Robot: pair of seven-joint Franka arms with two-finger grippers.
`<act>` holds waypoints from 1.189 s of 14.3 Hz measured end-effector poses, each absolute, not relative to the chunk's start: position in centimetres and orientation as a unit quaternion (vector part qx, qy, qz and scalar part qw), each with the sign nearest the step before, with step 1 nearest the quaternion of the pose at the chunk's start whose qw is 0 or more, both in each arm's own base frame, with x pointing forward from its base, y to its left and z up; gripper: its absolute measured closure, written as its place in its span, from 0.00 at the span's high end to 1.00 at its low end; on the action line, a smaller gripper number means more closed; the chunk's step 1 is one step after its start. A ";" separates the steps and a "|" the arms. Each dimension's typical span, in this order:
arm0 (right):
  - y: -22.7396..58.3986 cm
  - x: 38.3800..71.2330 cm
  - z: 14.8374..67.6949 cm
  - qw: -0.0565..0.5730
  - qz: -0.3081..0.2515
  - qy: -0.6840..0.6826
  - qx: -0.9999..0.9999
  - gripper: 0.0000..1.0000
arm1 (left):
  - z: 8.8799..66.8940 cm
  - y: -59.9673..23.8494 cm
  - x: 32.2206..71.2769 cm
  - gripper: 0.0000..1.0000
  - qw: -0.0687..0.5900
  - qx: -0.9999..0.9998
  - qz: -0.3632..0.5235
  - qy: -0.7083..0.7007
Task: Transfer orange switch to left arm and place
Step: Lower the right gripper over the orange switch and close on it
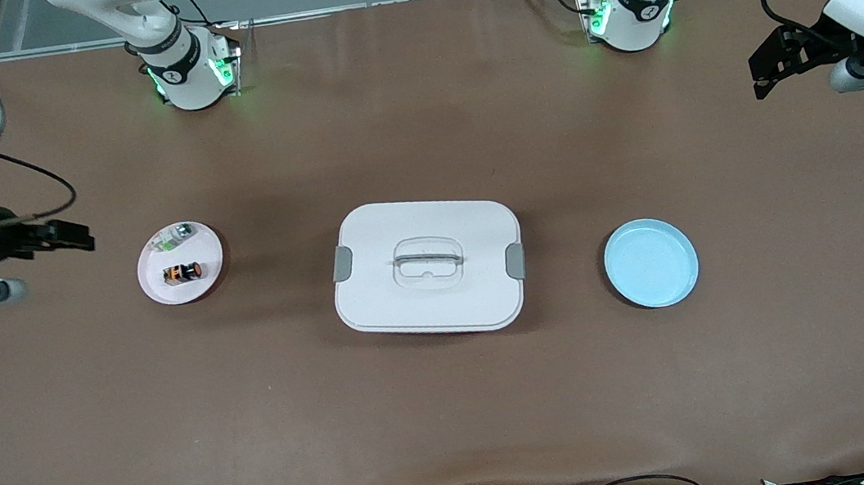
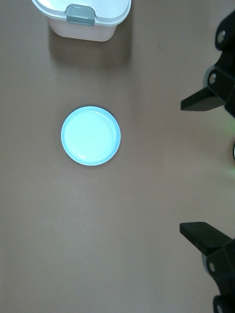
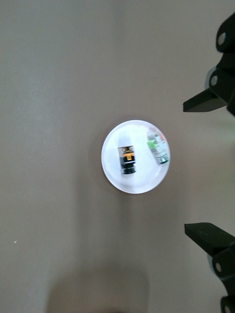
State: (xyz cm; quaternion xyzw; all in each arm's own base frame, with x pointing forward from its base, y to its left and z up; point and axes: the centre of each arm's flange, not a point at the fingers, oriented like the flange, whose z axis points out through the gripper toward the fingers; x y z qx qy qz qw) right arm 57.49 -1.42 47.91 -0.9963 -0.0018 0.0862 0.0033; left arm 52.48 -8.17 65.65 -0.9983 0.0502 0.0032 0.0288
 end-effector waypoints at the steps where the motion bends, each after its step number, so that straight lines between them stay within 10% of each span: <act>1: -1.3 57.4 45.8 0.003 0.082 -0.003 -0.997 1.00 | 65.6 -8.2 52.5 1.00 0.029 -0.998 0.003 0.050; 17: 0.0 51.5 23.7 0.001 0.069 -0.073 -0.995 1.00 | 65.4 -8.5 52.5 1.00 0.029 -0.998 0.006 0.053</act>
